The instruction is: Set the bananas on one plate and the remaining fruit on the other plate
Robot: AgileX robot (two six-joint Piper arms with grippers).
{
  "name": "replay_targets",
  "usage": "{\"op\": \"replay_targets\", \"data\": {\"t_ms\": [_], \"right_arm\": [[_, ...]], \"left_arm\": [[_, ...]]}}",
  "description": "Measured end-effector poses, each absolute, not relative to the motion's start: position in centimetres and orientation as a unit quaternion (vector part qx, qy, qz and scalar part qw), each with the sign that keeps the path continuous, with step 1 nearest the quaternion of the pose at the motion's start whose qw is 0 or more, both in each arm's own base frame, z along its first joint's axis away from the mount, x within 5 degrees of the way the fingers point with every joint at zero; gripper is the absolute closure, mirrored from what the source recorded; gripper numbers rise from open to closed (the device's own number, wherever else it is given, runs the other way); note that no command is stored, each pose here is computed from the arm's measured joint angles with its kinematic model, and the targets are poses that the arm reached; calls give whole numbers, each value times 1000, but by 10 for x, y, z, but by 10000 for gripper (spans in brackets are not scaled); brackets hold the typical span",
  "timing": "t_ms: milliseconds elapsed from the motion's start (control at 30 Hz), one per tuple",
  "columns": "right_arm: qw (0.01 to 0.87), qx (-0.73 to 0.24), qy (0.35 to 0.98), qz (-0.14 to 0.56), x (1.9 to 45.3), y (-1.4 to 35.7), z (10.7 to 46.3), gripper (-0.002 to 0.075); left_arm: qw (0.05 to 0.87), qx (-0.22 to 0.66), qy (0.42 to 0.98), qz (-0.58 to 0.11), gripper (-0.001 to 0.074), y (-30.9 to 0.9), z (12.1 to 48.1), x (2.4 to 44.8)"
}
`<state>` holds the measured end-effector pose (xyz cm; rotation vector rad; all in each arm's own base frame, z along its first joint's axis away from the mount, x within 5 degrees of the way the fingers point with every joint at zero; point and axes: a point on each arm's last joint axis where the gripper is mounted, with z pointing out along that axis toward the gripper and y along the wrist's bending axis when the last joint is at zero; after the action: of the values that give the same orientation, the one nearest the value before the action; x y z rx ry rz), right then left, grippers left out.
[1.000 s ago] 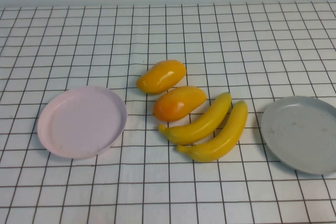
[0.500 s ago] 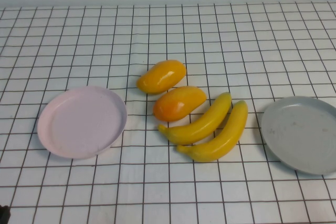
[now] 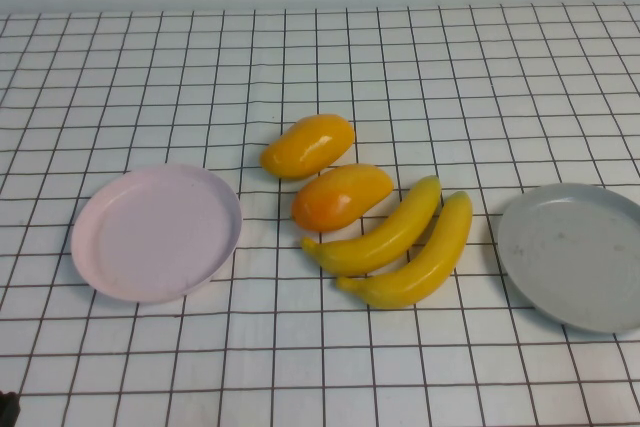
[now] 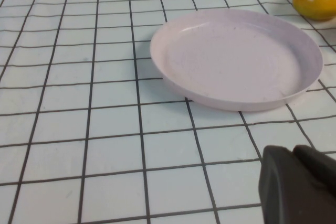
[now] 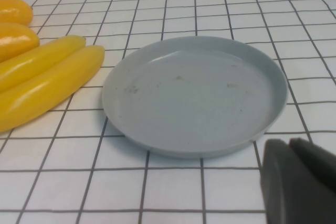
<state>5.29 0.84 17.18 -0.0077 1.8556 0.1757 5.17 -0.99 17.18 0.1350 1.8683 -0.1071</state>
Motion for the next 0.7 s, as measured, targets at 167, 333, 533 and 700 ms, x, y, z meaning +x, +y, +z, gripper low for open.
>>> {"op": "replay_targets", "data": {"t_ms": [167,333,533,700], "right_arm": [[596,-3,799,76,53,8,172,742],[596,-3,799,76,53,8,172,742],[596,-3,799,76,53,8,172,742],[596,-3,799,76,53,8,172,742]], "left_arm": [[595,51,800,-54,737,-10,173,52],[597,-154,736,-279,737,-18,187,54],[587,-337,598,-429,737,-8,204,56],[623,-374,543,-421,737,4,211,56]]}}
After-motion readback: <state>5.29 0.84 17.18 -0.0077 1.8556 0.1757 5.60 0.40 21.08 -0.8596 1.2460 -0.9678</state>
